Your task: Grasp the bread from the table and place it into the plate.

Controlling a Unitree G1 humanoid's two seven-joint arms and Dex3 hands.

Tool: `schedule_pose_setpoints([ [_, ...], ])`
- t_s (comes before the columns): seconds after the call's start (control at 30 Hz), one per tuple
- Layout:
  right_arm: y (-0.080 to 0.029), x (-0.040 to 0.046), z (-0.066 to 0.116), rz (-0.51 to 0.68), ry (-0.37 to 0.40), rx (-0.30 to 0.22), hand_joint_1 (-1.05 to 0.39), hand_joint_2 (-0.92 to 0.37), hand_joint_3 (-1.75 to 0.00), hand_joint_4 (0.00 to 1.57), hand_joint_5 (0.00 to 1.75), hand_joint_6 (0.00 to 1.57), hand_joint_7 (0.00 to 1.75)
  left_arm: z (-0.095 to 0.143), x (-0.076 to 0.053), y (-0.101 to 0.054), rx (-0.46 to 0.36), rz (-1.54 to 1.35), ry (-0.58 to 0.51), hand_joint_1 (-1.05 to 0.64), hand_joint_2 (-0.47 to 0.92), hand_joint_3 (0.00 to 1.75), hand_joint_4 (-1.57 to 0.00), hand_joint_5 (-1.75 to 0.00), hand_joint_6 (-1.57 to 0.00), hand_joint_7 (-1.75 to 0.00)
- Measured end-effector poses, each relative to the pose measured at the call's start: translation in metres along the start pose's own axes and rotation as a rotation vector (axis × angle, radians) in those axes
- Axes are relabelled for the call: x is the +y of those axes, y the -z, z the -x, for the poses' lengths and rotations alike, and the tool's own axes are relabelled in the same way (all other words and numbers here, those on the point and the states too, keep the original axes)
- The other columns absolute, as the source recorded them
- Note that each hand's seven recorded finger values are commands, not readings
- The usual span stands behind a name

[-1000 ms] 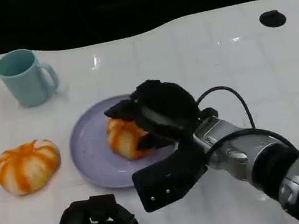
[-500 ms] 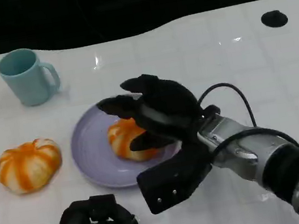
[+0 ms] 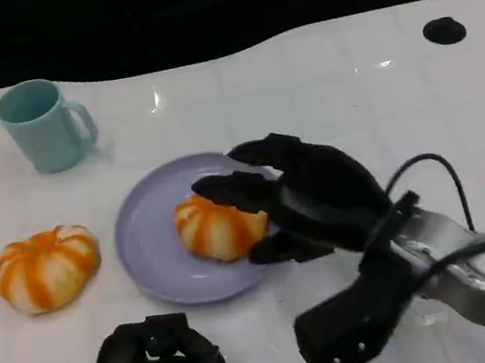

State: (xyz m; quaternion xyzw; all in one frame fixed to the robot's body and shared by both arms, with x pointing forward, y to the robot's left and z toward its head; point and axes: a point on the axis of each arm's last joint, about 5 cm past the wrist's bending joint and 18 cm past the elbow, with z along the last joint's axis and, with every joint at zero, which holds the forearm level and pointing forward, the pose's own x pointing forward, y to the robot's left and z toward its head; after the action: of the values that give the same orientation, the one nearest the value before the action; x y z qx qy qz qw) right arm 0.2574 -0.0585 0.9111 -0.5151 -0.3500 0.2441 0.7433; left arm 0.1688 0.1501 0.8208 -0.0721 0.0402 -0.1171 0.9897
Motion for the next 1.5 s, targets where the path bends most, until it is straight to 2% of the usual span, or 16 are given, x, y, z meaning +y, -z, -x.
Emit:
schedule_pose_setpoints([
  [0.17,0.006,-0.0033,0.023,-0.036,0.064,0.007,-0.42,-0.92,-0.18,0.66,0.48,0.74,0.16,0.000,0.000,0.000,-0.001,0.000,0.001,-1.05,0.56,0.67,-1.57,-1.23,-1.39,-0.86],
  [0.27,0.008,-0.0020,0.035,-0.074,0.124,0.004,-0.38,-0.92,-0.19,0.75,0.71,0.87,0.17,0.000,0.000,0.000,0.001,0.000,0.000,-1.05,0.56,0.66,-1.57,-1.23,-1.39,-0.86],
  [0.33,0.009,-0.0008,0.042,-0.104,0.162,0.006,-0.34,-0.90,-0.25,0.82,0.96,1.00,0.21,0.000,0.000,0.000,0.002,0.000,0.000,-1.05,0.55,0.65,-1.57,-1.23,-1.39,-0.86],
  [0.37,0.010,-0.0004,0.045,-0.118,0.183,0.006,-0.33,-0.85,-0.35,0.82,1.13,1.04,0.28,0.000,0.000,0.000,0.003,0.000,0.000,-1.05,0.55,0.65,-1.57,-1.23,-1.39,-0.86],
  [0.4,0.011,-0.0003,0.048,-0.126,0.197,0.003,-0.29,-0.72,-0.57,0.81,1.29,1.01,0.43,0.000,0.000,0.000,0.004,0.001,0.000,-1.05,0.55,0.65,-1.57,-1.23,-1.39,-0.86],
  [0.47,0.013,-0.0004,0.055,-0.155,0.231,0.003,-0.26,-0.59,-0.81,0.80,1.48,0.91,0.74,0.000,0.000,0.000,0.006,0.002,-0.001,-1.05,0.56,0.65,-1.57,-1.23,-1.39,-0.86],
  [0.53,0.014,0.0009,0.062,-0.196,0.256,0.001,-0.25,-0.50,-0.98,0.80,1.59,0.83,1.02,0.000,0.000,0.000,0.006,0.002,-0.001,-1.05,0.57,0.62,-1.57,-1.22,-1.40,-0.85],
  [0.6,0.015,0.0033,0.070,-0.218,0.269,0.012,-0.26,-0.48,-1.04,0.78,1.71,0.76,1.22,0.000,0.000,0.000,0.006,0.003,-0.002,-1.05,0.57,0.61,-1.57,-1.21,-1.40,-0.85],
  [0.77,0.017,0.0079,0.091,-0.248,0.262,0.065,-0.27,-0.49,-1.06,0.79,1.75,0.70,1.38,-0.001,0.000,0.000,0.006,0.003,-0.001,-1.05,0.58,0.60,-1.57,-1.21,-1.40,-0.85],
  [1.0,0.015,0.0100,0.114,-0.410,0.265,0.169,-0.31,-0.47,-1.19,0.81,1.75,0.64,1.54,-0.001,-0.001,0.000,0.008,0.004,0.000,-1.05,0.58,0.59,-1.57,-1.22,-1.40,-0.85],
  [1.23,0.008,0.0111,0.136,-0.600,0.265,0.266,-0.32,-0.51,-1.13,0.79,1.75,0.63,1.55,-0.001,-0.001,0.000,0.008,0.004,0.000,-1.05,0.58,0.60,-1.57,-1.22,-1.40,-0.84],
  [1.33,0.005,0.0150,0.145,-0.661,0.257,0.311,-0.31,-0.53,-1.10,0.77,1.75,0.62,1.53,-0.001,-0.001,0.000,0.008,0.004,0.000,-1.05,0.59,0.59,-1.57,-1.22,-1.40,-0.83],
  [1.5,0.001,0.0183,0.151,-0.690,0.273,0.335,-0.31,-0.55,-1.07,0.77,1.75,0.61,1.53,-0.001,-0.001,0.000,0.008,0.004,0.000,-1.05,0.59,0.59,-1.57,-1.22,-1.41,-0.83],
])
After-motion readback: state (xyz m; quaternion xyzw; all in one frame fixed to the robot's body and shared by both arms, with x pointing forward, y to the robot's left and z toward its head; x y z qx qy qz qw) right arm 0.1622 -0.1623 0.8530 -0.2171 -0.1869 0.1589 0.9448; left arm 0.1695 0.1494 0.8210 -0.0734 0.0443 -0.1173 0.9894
